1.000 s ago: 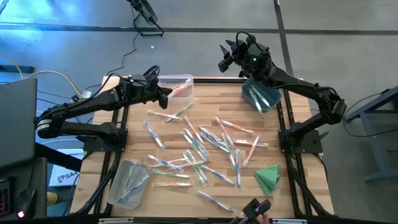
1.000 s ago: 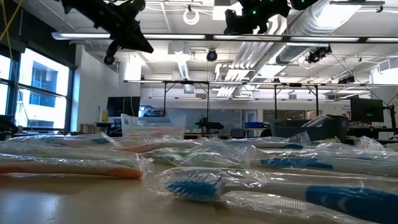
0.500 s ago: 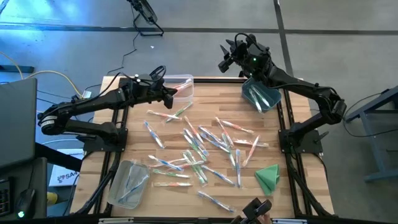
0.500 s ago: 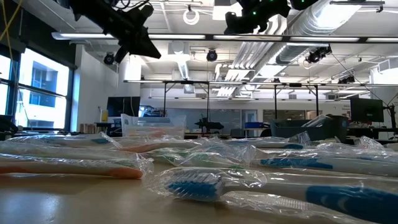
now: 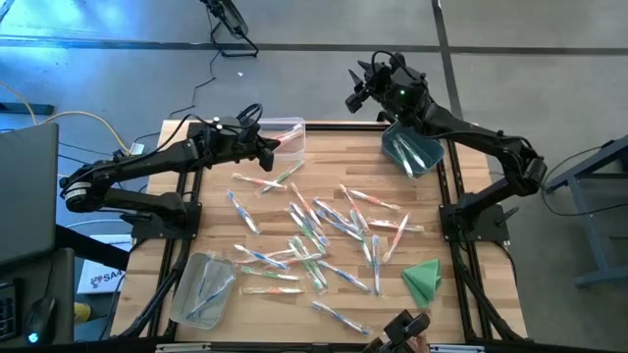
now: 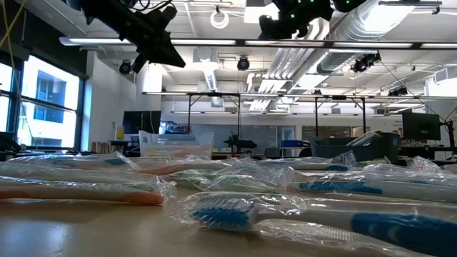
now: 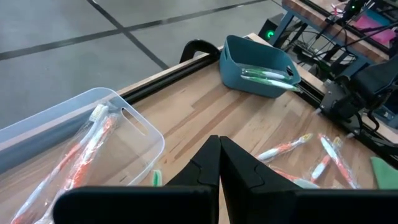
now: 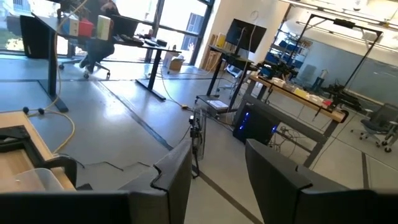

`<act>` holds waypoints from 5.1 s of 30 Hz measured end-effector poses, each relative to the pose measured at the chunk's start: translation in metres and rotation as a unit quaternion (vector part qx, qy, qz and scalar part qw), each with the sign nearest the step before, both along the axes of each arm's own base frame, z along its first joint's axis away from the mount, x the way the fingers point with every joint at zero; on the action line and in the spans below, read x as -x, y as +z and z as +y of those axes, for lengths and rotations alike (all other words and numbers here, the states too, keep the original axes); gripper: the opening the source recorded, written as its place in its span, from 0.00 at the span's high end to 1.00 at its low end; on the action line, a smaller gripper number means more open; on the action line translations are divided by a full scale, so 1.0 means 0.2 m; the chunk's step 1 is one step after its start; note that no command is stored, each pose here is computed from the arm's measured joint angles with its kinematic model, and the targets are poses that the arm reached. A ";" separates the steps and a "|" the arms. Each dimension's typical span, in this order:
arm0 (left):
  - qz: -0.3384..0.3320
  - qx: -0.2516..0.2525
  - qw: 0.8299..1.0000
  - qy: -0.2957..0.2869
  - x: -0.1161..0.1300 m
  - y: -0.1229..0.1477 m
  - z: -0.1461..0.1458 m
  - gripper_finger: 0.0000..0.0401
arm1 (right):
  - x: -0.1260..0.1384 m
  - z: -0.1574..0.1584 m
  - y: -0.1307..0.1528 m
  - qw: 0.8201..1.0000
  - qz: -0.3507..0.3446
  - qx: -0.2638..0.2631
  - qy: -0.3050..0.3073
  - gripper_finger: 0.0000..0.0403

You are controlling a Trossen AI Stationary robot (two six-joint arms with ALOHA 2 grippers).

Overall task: Pick & Place Toothbrushes
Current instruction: Put the blue toothbrush into the gray bin

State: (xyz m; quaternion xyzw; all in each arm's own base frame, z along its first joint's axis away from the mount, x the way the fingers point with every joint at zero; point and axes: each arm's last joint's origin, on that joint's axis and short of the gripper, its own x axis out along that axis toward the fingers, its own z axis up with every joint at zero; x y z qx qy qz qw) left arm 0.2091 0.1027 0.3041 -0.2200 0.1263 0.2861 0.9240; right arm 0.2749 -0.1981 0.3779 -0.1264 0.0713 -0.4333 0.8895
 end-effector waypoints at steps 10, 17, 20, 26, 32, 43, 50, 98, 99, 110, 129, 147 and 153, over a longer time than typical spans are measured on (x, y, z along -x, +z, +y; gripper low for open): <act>0.008 -0.012 1.000 -0.007 0.00 0.00 0.00 1.00 | 0.00 0.00 0.00 1.000 0.000 0.000 0.000 0.64; 0.021 -0.037 0.999 -0.013 0.01 0.00 0.01 1.00 | 0.00 0.00 -0.03 0.998 -0.021 -0.055 -0.003 0.64; 0.016 -0.042 0.999 -0.006 0.03 0.01 0.04 1.00 | 0.00 0.00 -0.07 0.996 -0.010 -0.092 -0.007 0.64; -0.004 -0.088 0.996 0.033 0.16 0.10 0.09 1.00 | 0.00 0.03 -0.13 0.988 0.022 -0.149 -0.011 0.64; -0.013 -0.125 0.990 0.066 0.33 0.18 0.07 1.00 | -0.01 0.08 -0.17 0.980 0.035 -0.195 -0.008 0.64; -0.017 -0.136 0.989 0.052 0.34 0.20 0.06 1.00 | -0.05 0.19 -0.22 0.970 0.089 -0.224 0.015 0.64; -0.008 -0.149 0.988 0.049 0.34 0.20 0.06 1.00 | -0.03 0.24 -0.28 0.954 0.156 -0.256 0.016 0.64; 0.018 -0.161 0.986 0.045 0.34 0.18 0.07 1.00 | -0.22 0.76 -0.68 0.830 0.309 -0.448 0.123 0.64; 0.018 -0.161 0.986 0.045 0.34 0.18 0.07 1.00 | -0.24 0.78 -0.71 0.824 0.321 -0.447 0.130 0.64; 0.019 -0.161 0.986 0.045 0.34 0.18 0.07 1.00 | -0.39 0.90 -1.03 0.768 0.390 -0.479 0.171 0.64; 0.018 -0.160 0.986 0.044 0.34 0.18 0.07 1.00 | -0.45 0.95 -1.16 0.764 0.402 -0.473 0.177 0.82; 0.018 -0.160 0.986 0.044 0.34 0.18 0.07 1.00 | -0.40 0.87 -1.01 0.785 0.369 -0.471 0.158 0.99; 0.018 -0.160 0.986 0.045 0.34 0.18 0.07 1.00 | -0.34 0.80 -0.83 0.813 0.317 -0.461 0.161 0.99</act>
